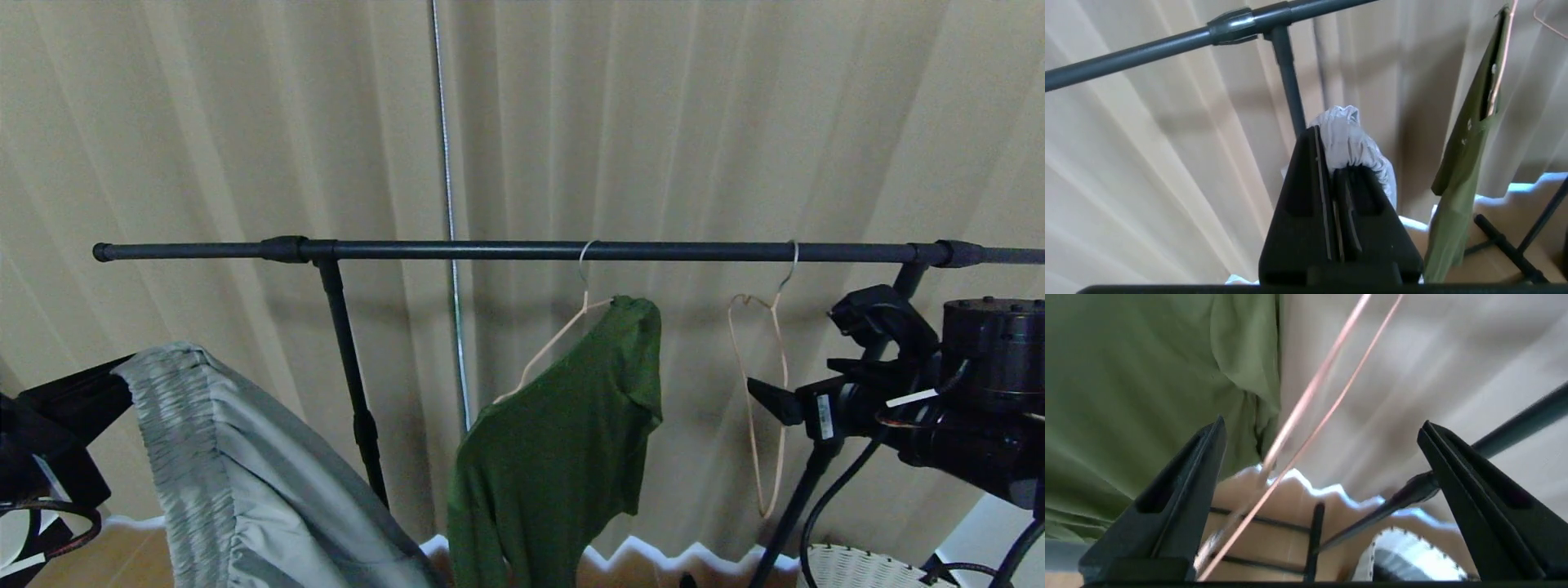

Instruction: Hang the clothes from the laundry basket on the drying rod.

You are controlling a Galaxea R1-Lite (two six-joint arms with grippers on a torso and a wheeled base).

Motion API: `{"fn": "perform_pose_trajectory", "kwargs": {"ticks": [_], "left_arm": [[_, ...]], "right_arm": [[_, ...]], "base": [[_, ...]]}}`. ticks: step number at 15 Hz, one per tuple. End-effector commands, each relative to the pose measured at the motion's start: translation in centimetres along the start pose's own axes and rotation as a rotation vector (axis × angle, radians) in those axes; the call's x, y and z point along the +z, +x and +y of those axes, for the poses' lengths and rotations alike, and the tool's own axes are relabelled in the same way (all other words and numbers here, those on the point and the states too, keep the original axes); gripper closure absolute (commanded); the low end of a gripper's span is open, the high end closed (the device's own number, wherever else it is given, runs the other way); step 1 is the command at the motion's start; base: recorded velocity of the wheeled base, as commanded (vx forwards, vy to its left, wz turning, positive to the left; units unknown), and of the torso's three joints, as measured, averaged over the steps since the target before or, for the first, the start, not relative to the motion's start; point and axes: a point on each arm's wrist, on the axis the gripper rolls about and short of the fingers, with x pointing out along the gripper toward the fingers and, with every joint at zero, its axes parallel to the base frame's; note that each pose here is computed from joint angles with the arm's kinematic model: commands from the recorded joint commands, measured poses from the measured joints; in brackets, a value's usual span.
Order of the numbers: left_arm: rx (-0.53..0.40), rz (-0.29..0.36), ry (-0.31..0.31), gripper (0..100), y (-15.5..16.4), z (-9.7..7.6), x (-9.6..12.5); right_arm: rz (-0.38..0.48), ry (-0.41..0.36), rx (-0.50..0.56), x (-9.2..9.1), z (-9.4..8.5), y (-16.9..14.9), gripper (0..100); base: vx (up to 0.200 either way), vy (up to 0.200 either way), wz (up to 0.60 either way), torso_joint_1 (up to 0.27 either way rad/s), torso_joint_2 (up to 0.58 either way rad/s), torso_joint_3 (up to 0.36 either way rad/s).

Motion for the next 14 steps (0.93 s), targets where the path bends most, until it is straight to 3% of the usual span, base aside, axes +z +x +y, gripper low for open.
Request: {"fn": "perform_pose_trajectory", "kwargs": {"ticks": [1,5,7,14], "left_arm": [[-0.001,0.000,0.002,100,0.0,0.0,0.0],[0.000,0.006,0.000,100,0.0,0.0,-0.2],[-0.001,0.005,0.000,100,0.0,0.0,-0.2],[0.000,0.004,0.001,100,-0.1,0.0,-0.2]], "right_arm": [[0.067,0.010,-0.022,-0.9,0.3,1.9,0],[0.115,0.051,-0.038,-1.8,0.8,2.9,0],[0.098,0.086,-0.029,-1.3,1.2,3.2,0],[0.081,0.102,-0.109,-1.0,1.0,3.8,0]], "base": [[0.000,0.000,0.00,0.000,0.00,0.000],[0.000,0.000,0.00,0.000,0.00,0.000],[0.000,0.000,0.00,0.000,0.00,0.000],[0.000,0.000,0.00,0.000,0.00,0.000]]}}
